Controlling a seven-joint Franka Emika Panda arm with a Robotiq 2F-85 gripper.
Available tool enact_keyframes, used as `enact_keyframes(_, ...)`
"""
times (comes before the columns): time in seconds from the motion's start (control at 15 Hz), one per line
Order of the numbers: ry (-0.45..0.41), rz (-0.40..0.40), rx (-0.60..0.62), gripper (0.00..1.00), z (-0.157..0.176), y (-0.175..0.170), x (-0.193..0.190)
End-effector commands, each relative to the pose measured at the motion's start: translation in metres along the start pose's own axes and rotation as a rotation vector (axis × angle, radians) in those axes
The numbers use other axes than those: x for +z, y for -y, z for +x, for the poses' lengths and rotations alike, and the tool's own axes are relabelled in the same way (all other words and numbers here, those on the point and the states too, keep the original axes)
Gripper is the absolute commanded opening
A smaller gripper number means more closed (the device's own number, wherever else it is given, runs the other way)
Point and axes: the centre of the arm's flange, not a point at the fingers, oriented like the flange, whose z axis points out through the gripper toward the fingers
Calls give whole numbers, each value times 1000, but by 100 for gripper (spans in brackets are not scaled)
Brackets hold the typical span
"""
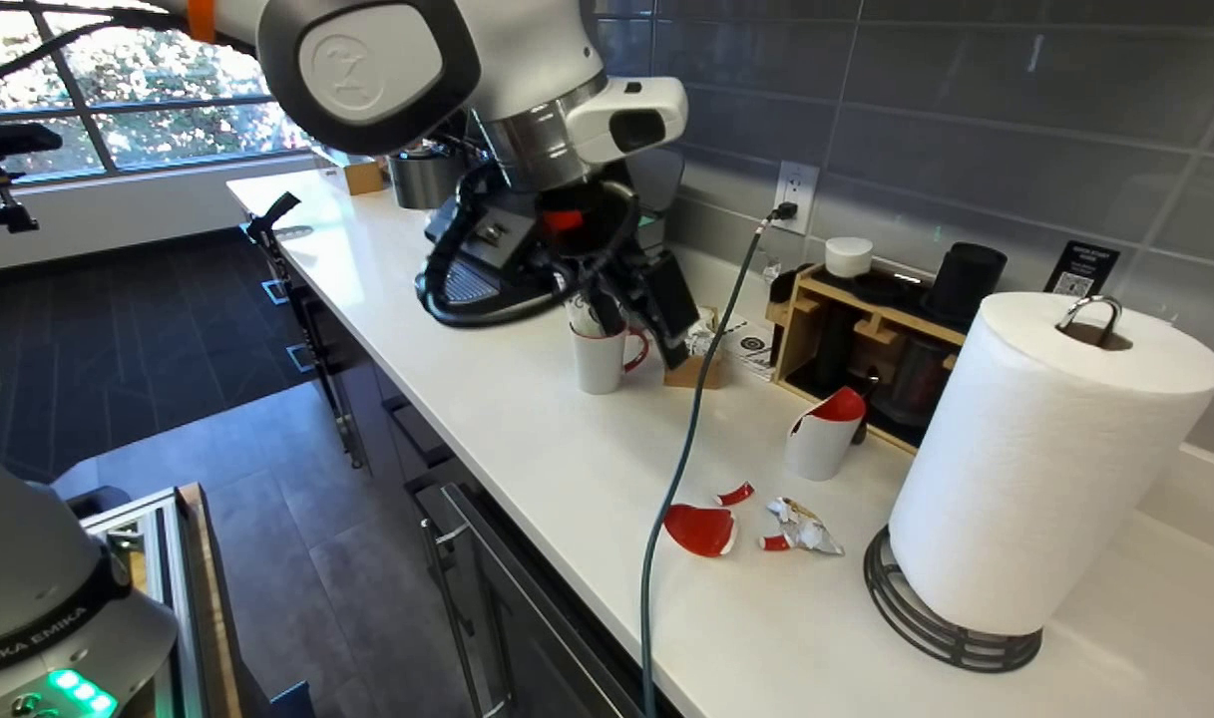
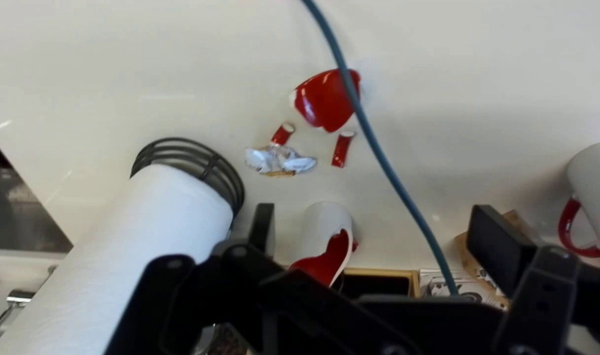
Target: Move the broken mug and place it to the right of the other mug
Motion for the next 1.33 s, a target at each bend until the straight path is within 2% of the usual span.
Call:
enact_keyframes(0.0,-144,68,-112,100,12,-71,7)
enact_keyframes(0.07,-177,111,-115,100,18,-78,4)
enact_keyframes(0.13,-122,39,-69,100,-5,-42,-6)
enact_keyframes(0.33,-177,69,-97,100,2,-51,-13)
enact_keyframes(0.67,-179,73,-104,100,6,-47,-12)
enact_keyframes(0.8,-208,42,-143,100,23,-44,-10)
enact_keyframes(0.87,-252,36,-166,100,36,-47,-7)
enact_keyframes(1.07,-311,13,-165,100,75,-58,17)
enact_keyframes(1.27,-352,43,-135,100,100,-72,48)
